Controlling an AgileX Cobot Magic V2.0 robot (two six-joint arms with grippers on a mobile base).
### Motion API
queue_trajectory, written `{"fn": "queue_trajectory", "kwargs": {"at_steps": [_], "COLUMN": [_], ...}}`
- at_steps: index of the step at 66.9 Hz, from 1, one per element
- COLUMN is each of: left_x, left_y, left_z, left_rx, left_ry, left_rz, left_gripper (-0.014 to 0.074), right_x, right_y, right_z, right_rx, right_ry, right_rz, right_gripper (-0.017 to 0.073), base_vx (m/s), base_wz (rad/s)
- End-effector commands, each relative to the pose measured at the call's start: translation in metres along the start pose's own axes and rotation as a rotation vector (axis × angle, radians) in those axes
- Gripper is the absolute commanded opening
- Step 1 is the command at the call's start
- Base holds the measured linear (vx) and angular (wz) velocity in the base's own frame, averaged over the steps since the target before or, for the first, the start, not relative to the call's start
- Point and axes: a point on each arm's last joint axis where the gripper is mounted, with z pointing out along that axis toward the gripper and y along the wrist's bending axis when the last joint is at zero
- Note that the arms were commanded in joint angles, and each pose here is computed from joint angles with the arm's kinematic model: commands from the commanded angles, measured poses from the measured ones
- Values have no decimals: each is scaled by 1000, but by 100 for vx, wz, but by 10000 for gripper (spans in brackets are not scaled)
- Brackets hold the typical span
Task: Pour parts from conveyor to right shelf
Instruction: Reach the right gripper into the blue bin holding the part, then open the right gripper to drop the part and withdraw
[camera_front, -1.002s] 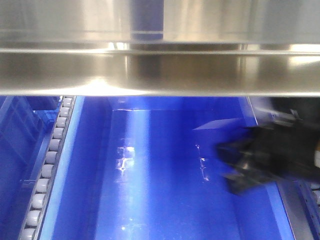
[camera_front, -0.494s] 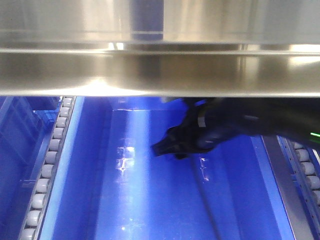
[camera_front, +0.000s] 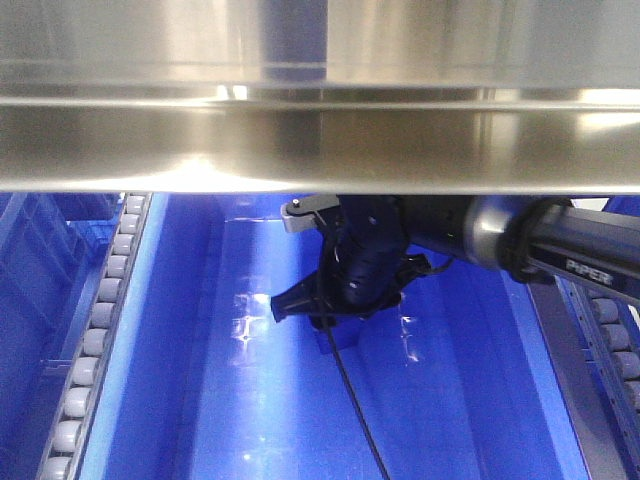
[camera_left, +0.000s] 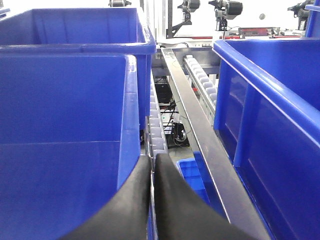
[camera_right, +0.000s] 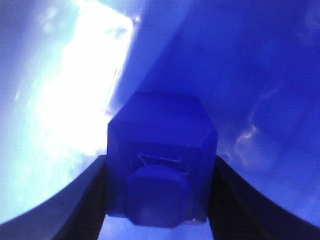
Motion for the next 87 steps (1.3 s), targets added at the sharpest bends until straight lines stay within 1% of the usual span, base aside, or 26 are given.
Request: {"fn": "queue_trajectory", "kwargs": {"at_steps": [1, 8, 14, 29, 40, 54, 59, 63, 68, 75, 87], "left_x": [-14, -14, -14, -14, -14, -14, -14, -14, -14, -14, -14], "left_y": [-1, -1, -1, -1, -1, -1, -1, -1, -1, -1, -1], "left_z": [-2, -2, -2, -2, -2, -2, -2, -2, -2, -2, -2], "left_rx": [10, 10, 10, 10, 10, 10, 10, 10, 10, 10, 10], "left_ry": [-110, -110, -110, -110, -110, -110, -110, -110, -110, -110, -110], "left_rz": [-14, -14, -14, -14, -14, -14, -14, -14, -14, -14, -14], "left_gripper": [-6, -6, -6, -6, -6, -6, -6, -6, -6, -6, -6], "right_x": [-10, -11, -12, -14, -12, -7, 1, 12, 27, 50, 87], "right_y": [1, 0, -1, -1, -7, -11, -13, -15, -19, -23, -28], "right_z": [-25, -26, -32, -67, -94, -111, -111, -107, -103, -97, -102], "right_rx": [-15, 3, 2, -36, -5, 2, -14, -29, -40, -49, -125], "right_ry": [-93, -112, -141, -276, -363, -430, -475, -515, -553, -596, -736], "right_rz": [13, 7, 2, 15, -9, -18, -6, 10, 16, -13, -47], "right_gripper": [433, 520, 557, 561, 561, 561, 561, 561, 561, 561, 561], "base_vx": [0, 0, 0, 0, 0, 0, 0, 0, 0, 0, 0], "base_wz": [0, 0, 0, 0, 0, 0, 0, 0, 0, 0, 0]}}
